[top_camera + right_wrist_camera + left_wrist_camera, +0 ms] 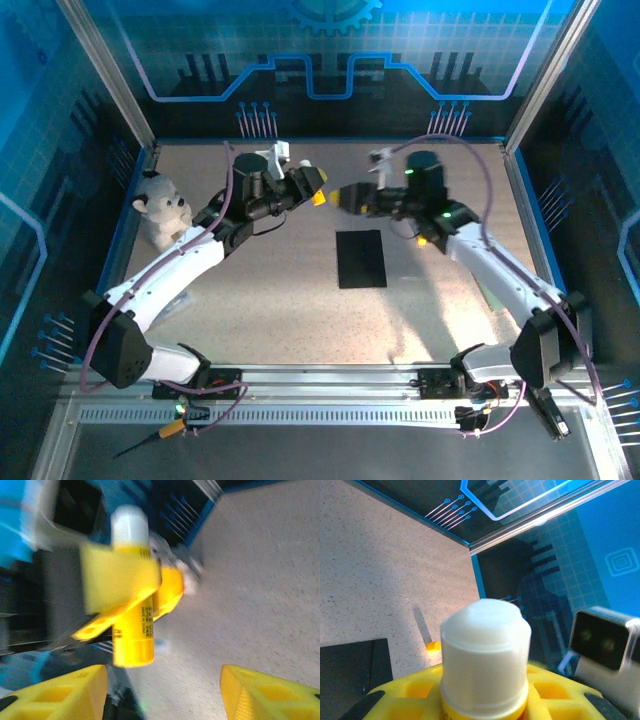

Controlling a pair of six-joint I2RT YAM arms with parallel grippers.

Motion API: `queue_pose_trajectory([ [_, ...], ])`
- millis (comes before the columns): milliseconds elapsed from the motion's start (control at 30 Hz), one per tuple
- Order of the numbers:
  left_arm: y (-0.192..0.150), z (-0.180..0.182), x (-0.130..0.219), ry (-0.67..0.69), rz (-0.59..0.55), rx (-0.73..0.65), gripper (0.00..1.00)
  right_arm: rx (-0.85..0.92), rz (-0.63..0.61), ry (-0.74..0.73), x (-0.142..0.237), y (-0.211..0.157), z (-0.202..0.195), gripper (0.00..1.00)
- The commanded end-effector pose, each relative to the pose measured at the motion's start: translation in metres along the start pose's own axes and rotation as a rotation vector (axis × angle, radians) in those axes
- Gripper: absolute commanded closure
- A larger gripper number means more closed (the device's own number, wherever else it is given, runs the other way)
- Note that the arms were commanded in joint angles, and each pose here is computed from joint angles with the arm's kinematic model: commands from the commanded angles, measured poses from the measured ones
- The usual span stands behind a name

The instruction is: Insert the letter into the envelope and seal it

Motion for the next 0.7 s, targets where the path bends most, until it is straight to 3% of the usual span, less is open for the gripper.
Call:
queue_pose_trajectory([
  [0,0.011,-0.017,0.017,-0.161,0.017,-0.054,1.0,-0.066,0.077,0.283,0.037,0.005,0.028,0.37],
  [100,0.013,-0.021,0.016,-0.254,0.029,-0.049,1.0,-0.07,0.11,0.355,0.038,0.004,0.031,0.37],
  [267,0.017,-0.038,0.012,-0.39,0.044,-0.055,1.0,-0.069,0.165,0.347,0.01,-0.01,0.022,0.38],
  [667,0.013,-0.037,0.008,-0.406,0.061,-0.057,1.0,-0.073,0.208,0.446,-0.038,-0.004,0.035,0.43],
])
Point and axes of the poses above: each hand's point on the last joint's axis, 136 mm out from that joint toward the fingers, its own x axis back along the fingers, its own z axis along the line the jaws close on, y = z × x, the point moved 4 cm from there along x, back along the fingers, and after that the axes turned 6 degrees about -x, right-handed, at the moved point
